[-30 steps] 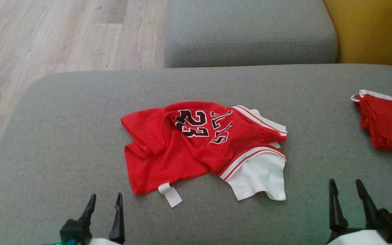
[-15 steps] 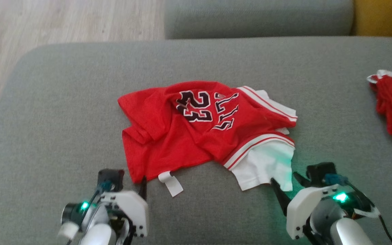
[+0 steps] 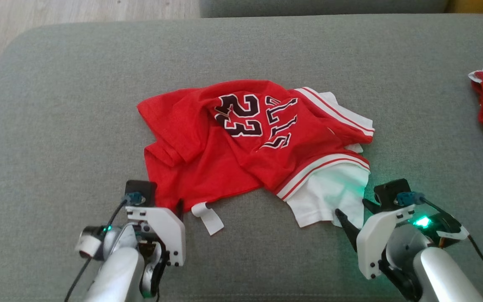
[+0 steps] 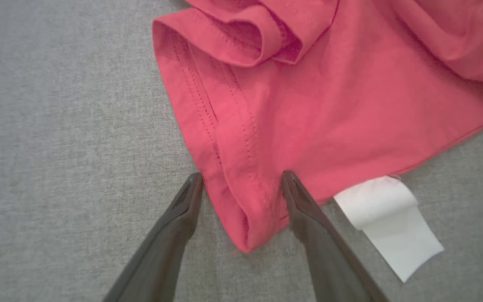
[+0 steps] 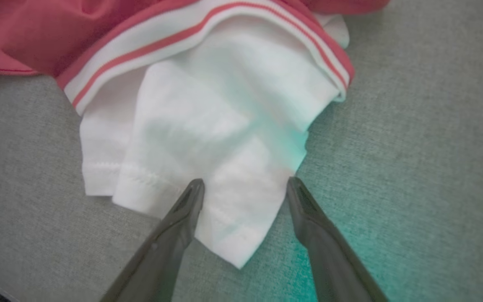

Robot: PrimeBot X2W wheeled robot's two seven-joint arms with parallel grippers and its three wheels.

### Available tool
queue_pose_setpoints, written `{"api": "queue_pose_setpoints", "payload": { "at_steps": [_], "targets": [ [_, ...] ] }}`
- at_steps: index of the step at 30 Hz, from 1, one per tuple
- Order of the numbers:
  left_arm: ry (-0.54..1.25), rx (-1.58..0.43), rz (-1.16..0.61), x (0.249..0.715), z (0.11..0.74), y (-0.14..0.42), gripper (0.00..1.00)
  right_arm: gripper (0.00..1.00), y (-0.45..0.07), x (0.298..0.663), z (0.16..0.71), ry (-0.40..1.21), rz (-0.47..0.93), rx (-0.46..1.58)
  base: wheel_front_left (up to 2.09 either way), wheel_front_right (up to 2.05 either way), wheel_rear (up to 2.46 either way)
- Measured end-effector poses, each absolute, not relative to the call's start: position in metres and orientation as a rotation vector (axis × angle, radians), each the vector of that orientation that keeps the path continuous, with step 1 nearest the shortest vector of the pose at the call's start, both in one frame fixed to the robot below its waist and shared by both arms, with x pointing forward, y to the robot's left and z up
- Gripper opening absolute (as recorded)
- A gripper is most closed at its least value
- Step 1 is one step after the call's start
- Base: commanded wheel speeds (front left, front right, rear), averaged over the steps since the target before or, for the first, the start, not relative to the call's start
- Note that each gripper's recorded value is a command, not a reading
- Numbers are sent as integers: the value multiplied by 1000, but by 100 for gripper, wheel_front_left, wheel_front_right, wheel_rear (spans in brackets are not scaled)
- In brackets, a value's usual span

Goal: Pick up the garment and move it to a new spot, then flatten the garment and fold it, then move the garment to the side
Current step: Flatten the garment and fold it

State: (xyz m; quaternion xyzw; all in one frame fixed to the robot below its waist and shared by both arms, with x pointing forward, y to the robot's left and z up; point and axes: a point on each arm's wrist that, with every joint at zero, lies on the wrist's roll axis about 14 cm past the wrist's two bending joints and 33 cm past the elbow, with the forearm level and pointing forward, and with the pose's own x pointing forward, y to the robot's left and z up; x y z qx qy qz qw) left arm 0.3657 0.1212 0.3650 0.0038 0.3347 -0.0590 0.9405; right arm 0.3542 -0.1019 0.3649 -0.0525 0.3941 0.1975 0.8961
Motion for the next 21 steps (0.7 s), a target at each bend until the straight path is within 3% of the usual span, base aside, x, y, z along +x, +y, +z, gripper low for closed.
{"api": "queue_pose_setpoints", "payload": {
  "at_steps": [2,3,4,5,6,12,21],
  "targets": [
    [693,8,-125,367,364,121,100,100,-102,353,364,826,416,-110,0,0,0],
    [700,9,-127,368,364,120,82,100,-101,352,363,834,424,-115,0,0,0],
    [706,12,-138,368,363,119,20,89,-100,351,362,844,431,-117,0,0,0],
    [712,16,-145,367,363,119,0,6,-99,351,362,850,438,-119,0,0,0],
    [720,19,-158,366,362,116,0,0,-98,352,362,854,443,-117,0,0,0],
    [699,19,-193,367,373,111,0,0,-89,355,375,818,463,-49,0,0,0],
    [443,-33,-253,382,470,107,0,0,-113,394,505,390,394,158,0,0,0]
  ]
}}
